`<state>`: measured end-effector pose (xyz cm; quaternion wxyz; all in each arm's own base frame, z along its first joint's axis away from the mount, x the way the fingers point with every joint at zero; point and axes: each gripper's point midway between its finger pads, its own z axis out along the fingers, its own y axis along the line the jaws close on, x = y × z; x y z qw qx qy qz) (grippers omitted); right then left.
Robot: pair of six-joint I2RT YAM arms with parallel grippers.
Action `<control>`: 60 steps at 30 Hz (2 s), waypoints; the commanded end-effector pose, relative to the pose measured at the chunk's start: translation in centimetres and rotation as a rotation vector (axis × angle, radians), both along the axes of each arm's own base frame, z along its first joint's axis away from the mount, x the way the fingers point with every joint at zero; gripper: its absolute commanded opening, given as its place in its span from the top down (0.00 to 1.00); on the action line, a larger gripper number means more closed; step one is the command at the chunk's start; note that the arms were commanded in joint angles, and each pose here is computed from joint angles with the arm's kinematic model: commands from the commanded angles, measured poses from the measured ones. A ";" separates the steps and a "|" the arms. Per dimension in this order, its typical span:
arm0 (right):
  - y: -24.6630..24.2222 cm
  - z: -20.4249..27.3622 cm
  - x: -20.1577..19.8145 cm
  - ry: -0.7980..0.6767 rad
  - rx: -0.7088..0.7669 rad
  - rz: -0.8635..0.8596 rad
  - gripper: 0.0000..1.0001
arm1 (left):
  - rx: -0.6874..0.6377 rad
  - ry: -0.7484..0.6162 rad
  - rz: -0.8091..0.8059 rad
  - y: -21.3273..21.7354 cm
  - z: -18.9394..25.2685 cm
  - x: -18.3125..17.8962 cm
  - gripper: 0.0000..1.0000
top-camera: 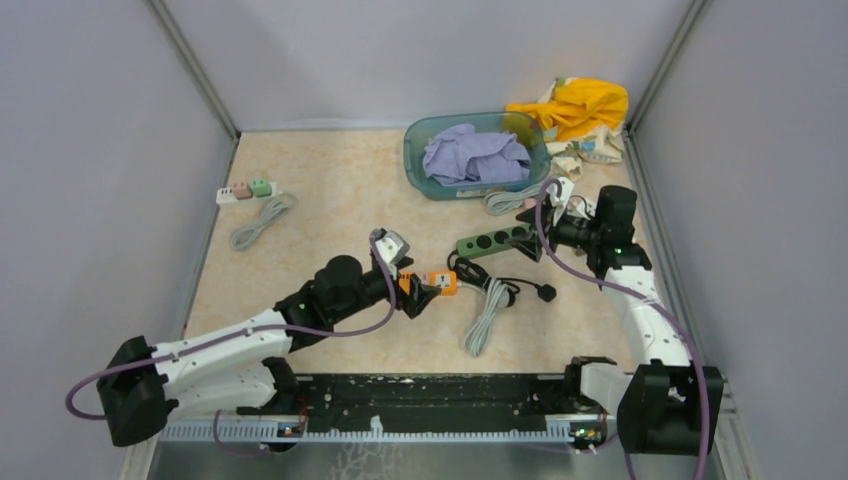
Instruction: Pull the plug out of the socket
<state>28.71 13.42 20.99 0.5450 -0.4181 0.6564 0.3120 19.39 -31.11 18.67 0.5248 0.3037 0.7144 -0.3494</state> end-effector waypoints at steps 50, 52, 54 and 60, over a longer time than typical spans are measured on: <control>19.3 -8.0 -3.3 -0.093 -0.436 0.541 0.40 | -0.148 0.029 0.091 9.2 -8.8 -1.0 0.00; 19.8 -8.6 -3.2 -0.081 -0.450 0.540 0.42 | -0.159 0.036 0.105 9.5 -9.0 -1.1 0.00; 20.4 -8.9 -3.2 -0.068 -0.459 0.542 0.46 | -0.164 0.038 0.112 9.6 -9.1 -1.2 0.00; 21.4 -11.6 -3.9 -0.021 -0.510 0.558 0.57 | -0.159 0.039 0.109 9.6 -9.3 -1.3 0.00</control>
